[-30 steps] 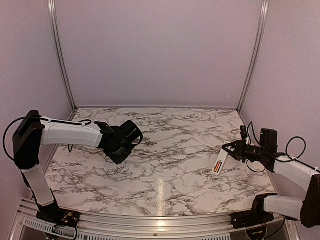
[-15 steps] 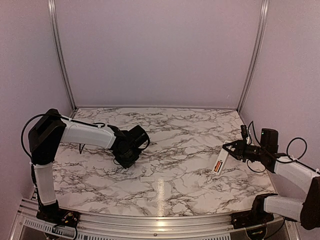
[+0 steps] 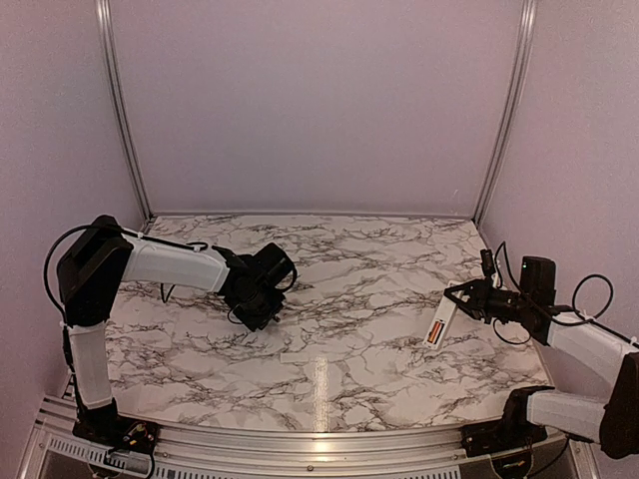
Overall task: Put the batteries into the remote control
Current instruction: Place the battery at the center of the board, then pick up the battery from the center of the board.
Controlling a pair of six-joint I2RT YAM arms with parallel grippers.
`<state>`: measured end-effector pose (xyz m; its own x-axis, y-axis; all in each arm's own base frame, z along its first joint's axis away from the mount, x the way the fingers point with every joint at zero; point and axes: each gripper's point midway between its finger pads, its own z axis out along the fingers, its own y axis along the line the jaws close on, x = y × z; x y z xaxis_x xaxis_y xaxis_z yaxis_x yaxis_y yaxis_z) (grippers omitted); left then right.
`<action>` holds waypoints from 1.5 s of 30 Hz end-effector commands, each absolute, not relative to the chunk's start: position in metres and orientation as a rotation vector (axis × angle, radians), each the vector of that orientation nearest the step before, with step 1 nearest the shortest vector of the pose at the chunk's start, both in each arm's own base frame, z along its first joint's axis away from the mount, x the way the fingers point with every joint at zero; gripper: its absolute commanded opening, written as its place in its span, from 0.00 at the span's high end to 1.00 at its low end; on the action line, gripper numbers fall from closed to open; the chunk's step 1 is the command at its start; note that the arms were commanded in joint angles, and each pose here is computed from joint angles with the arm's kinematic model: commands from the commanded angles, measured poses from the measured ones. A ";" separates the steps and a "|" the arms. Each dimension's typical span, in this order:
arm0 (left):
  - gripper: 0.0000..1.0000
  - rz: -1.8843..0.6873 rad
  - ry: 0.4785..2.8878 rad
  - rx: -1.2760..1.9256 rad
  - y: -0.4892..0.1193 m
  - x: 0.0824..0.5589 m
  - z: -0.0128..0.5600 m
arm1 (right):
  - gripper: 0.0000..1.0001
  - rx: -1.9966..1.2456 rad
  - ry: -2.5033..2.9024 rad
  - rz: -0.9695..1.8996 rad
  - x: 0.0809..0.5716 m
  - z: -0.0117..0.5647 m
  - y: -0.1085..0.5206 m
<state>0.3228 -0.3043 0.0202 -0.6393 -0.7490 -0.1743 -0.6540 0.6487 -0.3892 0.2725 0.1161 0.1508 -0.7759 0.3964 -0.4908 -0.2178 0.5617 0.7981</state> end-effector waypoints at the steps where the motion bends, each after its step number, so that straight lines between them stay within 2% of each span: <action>1: 0.71 -0.381 2.616 -1.048 -0.304 0.318 0.003 | 1.00 0.105 2.096 1.201 0.278 0.169 0.114; 6: 0.69 -0.511 2.475 -0.872 -0.304 0.338 0.053 | 1.00 0.094 2.091 1.202 0.278 0.171 0.115; 8: 0.59 -0.638 2.377 -0.661 -0.310 0.347 0.089 | 1.00 0.088 2.088 1.206 0.277 0.172 0.116; 12: 0.27 -0.658 2.222 -0.102 -0.323 0.355 0.161 | 1.00 0.082 2.087 1.214 0.277 0.173 0.116; 15: 0.12 -0.685 2.062 0.328 -0.343 0.347 0.206 | 1.00 0.079 2.087 1.214 0.277 0.173 0.117; 16: 0.10 -0.654 2.033 0.457 -0.348 0.345 0.211 | 1.00 0.080 2.087 1.216 0.277 0.173 0.117; 21: 0.09 -0.500 1.972 0.951 -0.356 0.340 0.198 | 1.00 0.077 2.086 1.221 0.277 0.173 0.117; 25: 0.09 -0.367 1.885 1.141 -0.350 0.343 0.185 | 1.00 0.076 2.081 1.220 0.277 0.175 0.117; 28: 0.09 -0.329 1.853 1.397 -0.350 0.329 0.155 | 1.00 0.073 2.079 1.222 0.277 0.176 0.117; 30: 0.02 -0.275 1.879 1.553 -0.346 0.326 0.134 | 1.00 0.072 2.080 1.226 0.277 0.175 0.118; 33: 0.01 -0.306 1.967 1.743 -0.337 0.319 0.093 | 1.00 0.069 2.074 1.234 0.278 0.175 0.118; 36: 0.03 -0.392 1.986 1.845 -0.333 0.319 0.075 | 1.00 0.072 2.071 1.240 0.277 0.174 0.119; 45: 0.10 -0.363 1.940 1.941 -0.323 0.332 0.057 | 1.00 0.065 2.061 1.250 0.277 0.177 0.120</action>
<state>0.3335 -0.3212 0.0534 -0.0529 0.8996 -0.4334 0.9918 0.0979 0.0822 0.2714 0.1199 0.1588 -0.7707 0.3828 -0.5094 -0.2594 0.5418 0.7995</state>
